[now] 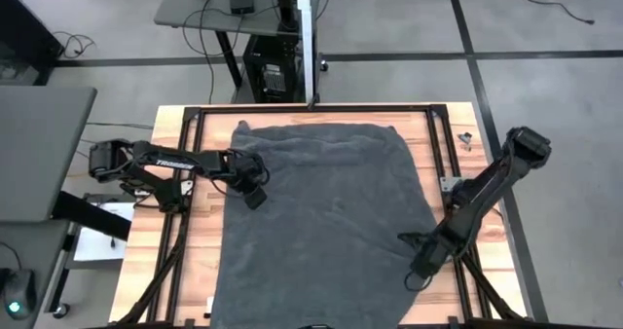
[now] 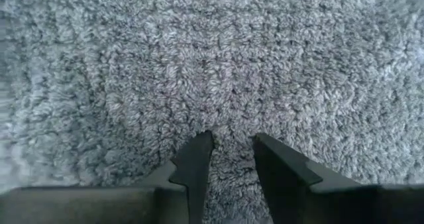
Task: Roll towel
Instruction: Fold the black towel
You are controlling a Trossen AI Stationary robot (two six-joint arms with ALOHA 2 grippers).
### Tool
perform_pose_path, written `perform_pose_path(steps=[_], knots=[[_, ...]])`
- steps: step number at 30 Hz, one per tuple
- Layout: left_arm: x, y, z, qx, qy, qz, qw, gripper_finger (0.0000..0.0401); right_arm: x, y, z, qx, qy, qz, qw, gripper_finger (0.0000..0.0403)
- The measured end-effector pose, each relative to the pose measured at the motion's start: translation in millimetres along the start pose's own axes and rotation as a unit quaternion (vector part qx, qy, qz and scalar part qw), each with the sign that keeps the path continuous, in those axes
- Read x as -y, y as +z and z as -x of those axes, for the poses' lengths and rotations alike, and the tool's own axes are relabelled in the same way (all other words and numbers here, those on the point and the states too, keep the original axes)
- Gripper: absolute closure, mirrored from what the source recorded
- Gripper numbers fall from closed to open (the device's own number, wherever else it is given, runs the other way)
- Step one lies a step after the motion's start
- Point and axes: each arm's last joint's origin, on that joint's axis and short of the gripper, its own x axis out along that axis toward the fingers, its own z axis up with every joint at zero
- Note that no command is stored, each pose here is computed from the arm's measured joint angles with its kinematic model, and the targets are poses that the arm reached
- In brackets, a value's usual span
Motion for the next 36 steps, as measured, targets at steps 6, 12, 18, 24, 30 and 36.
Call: perform_pose_path(steps=[6, 12, 18, 24, 30, 36], knots=[[13, 41, 36, 0.079, -0.025, -0.044, 0.996, 0.0295, 18, 40, 39, 0.107, 0.061, -0.026, 0.992, 0.0155], [15, 51, 45, 0.097, -0.054, -0.057, 0.992, 0.0295, 15, 55, 53, 0.151, 0.131, 0.013, 0.98, 0.0155], [19, 53, 46, 0.105, -0.084, -0.063, 0.989, 0.0295, -22, 23, 35, 0.084, 0.222, -0.067, 0.969, 0.0155], [31, 63, 52, 0.165, -0.148, -0.082, 0.972, 0.0295, -46, -35, 7, -0.046, 0.242, -0.068, 0.967, 0.0155], [40, 63, 54, 0.166, -0.186, -0.089, 0.964, 0.0295, -56, -73, -3, -0.096, 0.215, -0.079, 0.969, 0.0155], [55, 56, 43, 0.133, -0.193, -0.104, 0.967, 0.0295, -47, -79, -45, -0.058, 0.103, -0.055, 0.991, 0.0155]])
